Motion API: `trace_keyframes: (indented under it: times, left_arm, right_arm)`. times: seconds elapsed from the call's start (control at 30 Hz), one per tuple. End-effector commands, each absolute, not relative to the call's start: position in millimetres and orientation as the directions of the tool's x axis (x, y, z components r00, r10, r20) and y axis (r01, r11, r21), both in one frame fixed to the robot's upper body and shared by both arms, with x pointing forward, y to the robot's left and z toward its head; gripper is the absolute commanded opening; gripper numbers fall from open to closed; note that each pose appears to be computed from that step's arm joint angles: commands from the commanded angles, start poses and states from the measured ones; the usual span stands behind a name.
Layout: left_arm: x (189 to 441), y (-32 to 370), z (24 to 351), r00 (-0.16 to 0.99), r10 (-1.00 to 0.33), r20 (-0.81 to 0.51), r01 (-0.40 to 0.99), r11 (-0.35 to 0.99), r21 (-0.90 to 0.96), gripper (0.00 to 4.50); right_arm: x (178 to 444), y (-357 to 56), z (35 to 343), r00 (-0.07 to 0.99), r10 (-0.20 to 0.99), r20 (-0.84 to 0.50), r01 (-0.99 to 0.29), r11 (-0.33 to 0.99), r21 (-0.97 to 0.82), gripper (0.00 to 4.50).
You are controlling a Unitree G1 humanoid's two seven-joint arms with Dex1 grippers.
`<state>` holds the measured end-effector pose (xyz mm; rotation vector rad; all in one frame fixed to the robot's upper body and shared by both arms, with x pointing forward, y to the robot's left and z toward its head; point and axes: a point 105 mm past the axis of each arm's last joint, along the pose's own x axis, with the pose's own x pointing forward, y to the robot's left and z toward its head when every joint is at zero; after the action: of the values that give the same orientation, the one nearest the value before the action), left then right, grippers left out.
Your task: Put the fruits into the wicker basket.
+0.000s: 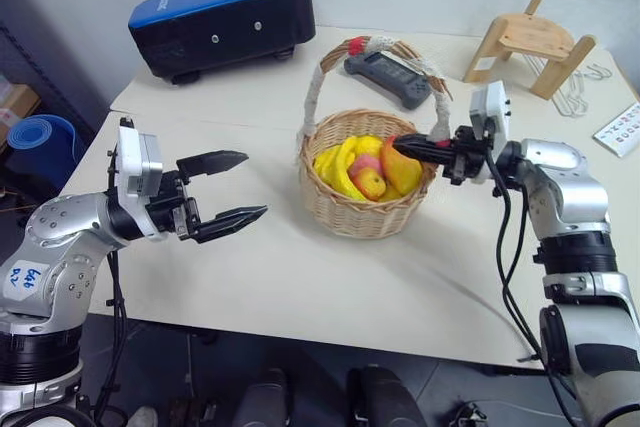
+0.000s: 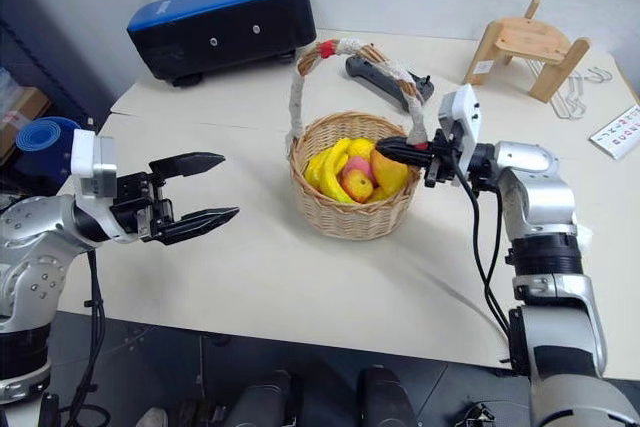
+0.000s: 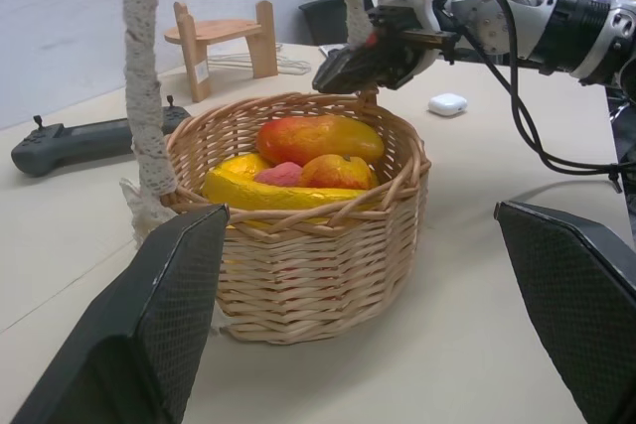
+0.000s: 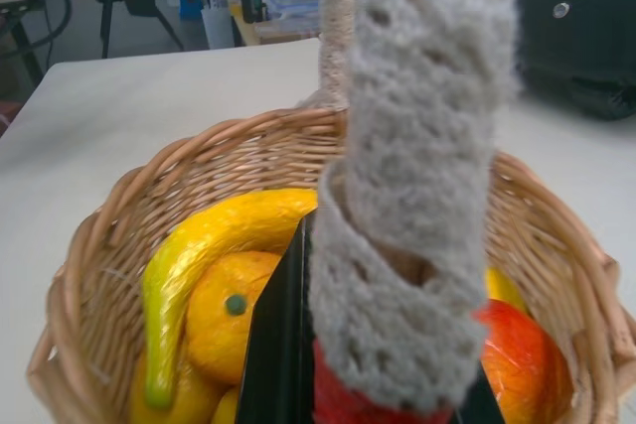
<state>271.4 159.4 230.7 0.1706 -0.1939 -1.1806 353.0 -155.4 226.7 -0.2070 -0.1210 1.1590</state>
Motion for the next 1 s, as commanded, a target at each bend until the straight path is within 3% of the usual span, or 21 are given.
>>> trace_keyframes:
  times: [0.03, 0.17, 0.33, 0.53, 0.7, 0.83, 1.0]
  left_arm:
    - [269, 156, 238, 0.339, -0.938, 0.079, 0.898, 0.347, 0.271, 4.5]
    - [272, 154, 234, 0.317, -0.945, 0.078, 0.908, 0.327, 0.263, 4.5]
    - [277, 149, 232, 0.281, -0.957, 0.076, 0.92, 0.291, 0.262, 4.5]
    - [286, 143, 234, 0.247, -0.966, 0.077, 0.927, 0.258, 0.272, 4.5]
    - [289, 141, 234, 0.23, -0.97, 0.073, 0.929, 0.241, 0.279, 4.5]
    - [289, 141, 235, 0.229, -0.971, 0.071, 0.929, 0.24, 0.283, 4.5]
    - [290, 143, 235, 0.234, -0.97, 0.066, 0.929, 0.243, 0.28, 4.5]
  right_arm:
    - [338, -172, 258, 0.466, 0.88, 0.089, -0.834, 0.47, -0.289, 0.04]
    - [323, -210, 274, 0.634, 0.743, 0.213, -0.69, 0.668, -0.278, 0.04]
    - [308, -265, 282, 0.808, 0.489, 0.328, -0.426, 0.87, -0.249, 0.04]
    - [300, -305, 266, 0.894, 0.268, 0.359, -0.19, 0.953, -0.236, 0.04]
    - [304, -325, 241, 0.935, 0.156, 0.319, -0.095, 0.975, -0.199, 0.04]
    - [302, -337, 223, 0.957, 0.126, 0.263, -0.092, 0.986, -0.139, 0.04]
    - [297, -343, 216, 0.964, 0.136, 0.229, -0.111, 0.987, -0.116, 1.27]
